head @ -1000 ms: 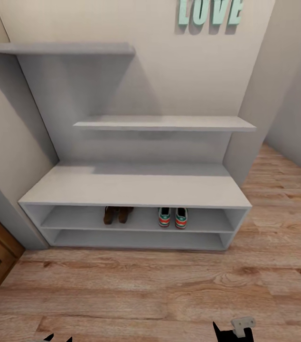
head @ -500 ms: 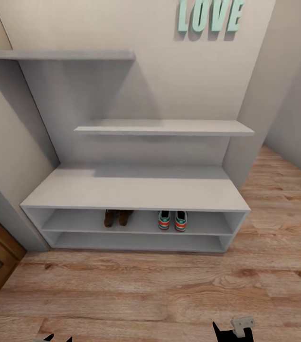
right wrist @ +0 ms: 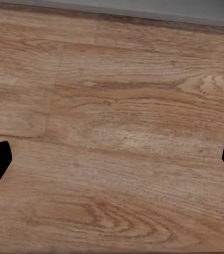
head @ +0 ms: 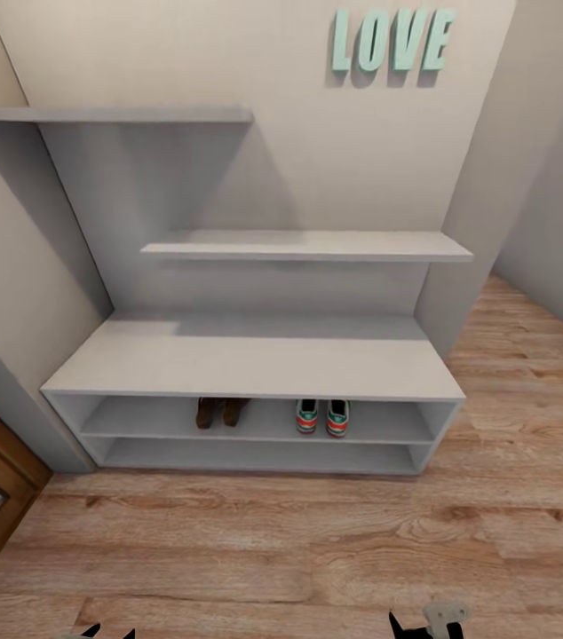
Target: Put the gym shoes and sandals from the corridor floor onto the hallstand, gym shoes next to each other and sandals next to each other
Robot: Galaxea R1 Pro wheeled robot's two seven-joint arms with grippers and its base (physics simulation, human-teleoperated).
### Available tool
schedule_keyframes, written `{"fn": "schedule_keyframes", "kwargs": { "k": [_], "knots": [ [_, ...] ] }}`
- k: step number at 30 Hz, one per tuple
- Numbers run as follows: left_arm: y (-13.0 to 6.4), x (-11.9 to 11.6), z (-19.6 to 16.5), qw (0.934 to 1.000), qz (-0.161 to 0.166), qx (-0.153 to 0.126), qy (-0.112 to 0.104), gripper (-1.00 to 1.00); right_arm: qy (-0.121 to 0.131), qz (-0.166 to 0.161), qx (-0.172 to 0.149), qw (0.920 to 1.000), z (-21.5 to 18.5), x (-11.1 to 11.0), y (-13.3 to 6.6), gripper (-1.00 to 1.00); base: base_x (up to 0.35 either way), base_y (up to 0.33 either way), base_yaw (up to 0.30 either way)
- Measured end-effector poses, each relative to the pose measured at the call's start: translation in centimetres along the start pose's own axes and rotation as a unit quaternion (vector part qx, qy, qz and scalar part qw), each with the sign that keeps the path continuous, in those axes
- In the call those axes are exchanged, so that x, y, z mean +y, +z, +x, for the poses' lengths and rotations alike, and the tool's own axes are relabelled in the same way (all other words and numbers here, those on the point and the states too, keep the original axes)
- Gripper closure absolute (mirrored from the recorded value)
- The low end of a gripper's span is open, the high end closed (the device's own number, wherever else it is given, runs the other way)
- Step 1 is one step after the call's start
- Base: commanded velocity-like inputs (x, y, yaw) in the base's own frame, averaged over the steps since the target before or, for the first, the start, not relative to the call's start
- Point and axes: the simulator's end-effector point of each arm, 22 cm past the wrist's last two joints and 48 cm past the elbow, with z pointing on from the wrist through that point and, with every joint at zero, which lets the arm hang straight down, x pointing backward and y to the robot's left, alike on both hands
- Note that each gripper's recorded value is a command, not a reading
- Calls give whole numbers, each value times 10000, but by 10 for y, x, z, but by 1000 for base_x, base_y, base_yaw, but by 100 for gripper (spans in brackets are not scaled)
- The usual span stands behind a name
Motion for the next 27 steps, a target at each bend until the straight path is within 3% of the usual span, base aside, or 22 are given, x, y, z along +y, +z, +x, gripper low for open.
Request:
{"fn": "schedule_keyframes", "kwargs": {
  "k": [6,27],
  "knots": [
    [-6,-5,-8,10000,0,-6,10,-100,15,-15,22,10000,-5,3,-9,-100,0,0,0],
    [-7,-2,-11,10000,-45,-61,-25,-100,16,-17,23,10000,-5,4,-9,-100,0,0,0]
  ]
}}
